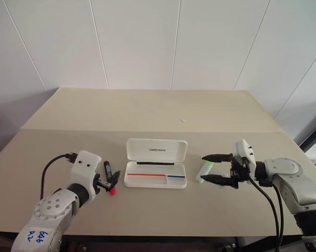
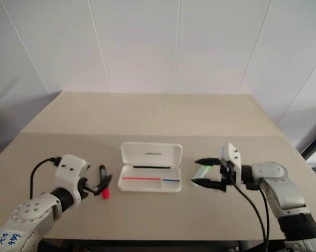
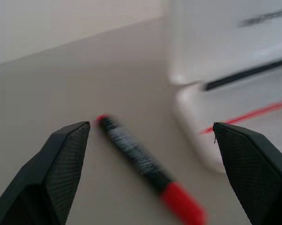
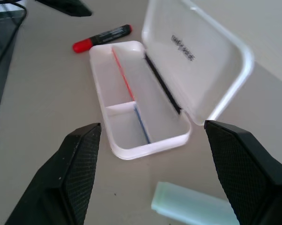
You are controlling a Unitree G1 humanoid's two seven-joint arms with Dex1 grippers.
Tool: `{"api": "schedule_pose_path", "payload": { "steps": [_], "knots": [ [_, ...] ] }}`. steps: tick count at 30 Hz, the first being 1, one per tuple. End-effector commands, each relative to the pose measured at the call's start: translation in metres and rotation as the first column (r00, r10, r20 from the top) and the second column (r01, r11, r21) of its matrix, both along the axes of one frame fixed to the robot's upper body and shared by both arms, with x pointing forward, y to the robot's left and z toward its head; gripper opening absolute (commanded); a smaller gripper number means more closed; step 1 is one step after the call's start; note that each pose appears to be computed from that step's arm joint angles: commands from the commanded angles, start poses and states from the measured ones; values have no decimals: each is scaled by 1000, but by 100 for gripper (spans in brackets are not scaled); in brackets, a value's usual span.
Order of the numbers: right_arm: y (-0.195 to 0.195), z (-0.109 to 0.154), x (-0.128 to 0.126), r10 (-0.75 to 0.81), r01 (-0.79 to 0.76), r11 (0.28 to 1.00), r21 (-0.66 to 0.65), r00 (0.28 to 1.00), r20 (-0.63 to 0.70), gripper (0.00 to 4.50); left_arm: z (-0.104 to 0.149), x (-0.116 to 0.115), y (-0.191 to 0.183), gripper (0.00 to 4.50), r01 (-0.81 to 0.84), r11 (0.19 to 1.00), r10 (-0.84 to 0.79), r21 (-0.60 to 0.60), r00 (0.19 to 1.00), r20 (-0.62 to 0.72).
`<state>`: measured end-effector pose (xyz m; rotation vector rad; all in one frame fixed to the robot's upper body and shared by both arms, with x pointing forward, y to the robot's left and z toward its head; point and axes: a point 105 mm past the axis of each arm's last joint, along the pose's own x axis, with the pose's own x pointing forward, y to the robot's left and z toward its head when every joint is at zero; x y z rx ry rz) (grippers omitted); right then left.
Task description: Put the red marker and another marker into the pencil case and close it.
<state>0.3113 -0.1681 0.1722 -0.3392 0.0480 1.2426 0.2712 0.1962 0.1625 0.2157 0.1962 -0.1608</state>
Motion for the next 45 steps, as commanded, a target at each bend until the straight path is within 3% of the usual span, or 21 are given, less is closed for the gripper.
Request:
{"api": "schedule_pose_path", "payload": {
  "steps": [1,7,16,22,31,39,45],
  "knots": [
    [0,8,-1,39,-39,999,7,999,33,450,6,-4,19,447,-174,984,176,-42,983,58],
    [0,12,-1,38,-40,998,51,998,45,450,-16,-1,43,447,-370,926,371,-77,929,-4],
    [-1,15,-2,-2,-4,995,98,998,63,450,-44,10,39,447,-374,925,368,-65,926,-90],
    [-4,15,-4,-45,38,993,108,997,69,450,-25,26,30,447,-300,949,302,-100,953,2],
    [-8,14,-4,-87,79,991,111,993,74,450,-16,35,19,447,-242,964,248,-110,968,42],
    [-7,13,-4,-99,90,989,116,992,75,450,-25,50,13,447,-246,960,251,-135,968,16],
    [-9,13,-3,-108,99,988,114,991,78,450,-52,54,3,447,-253,953,230,-169,962,-147]
  ]
}}
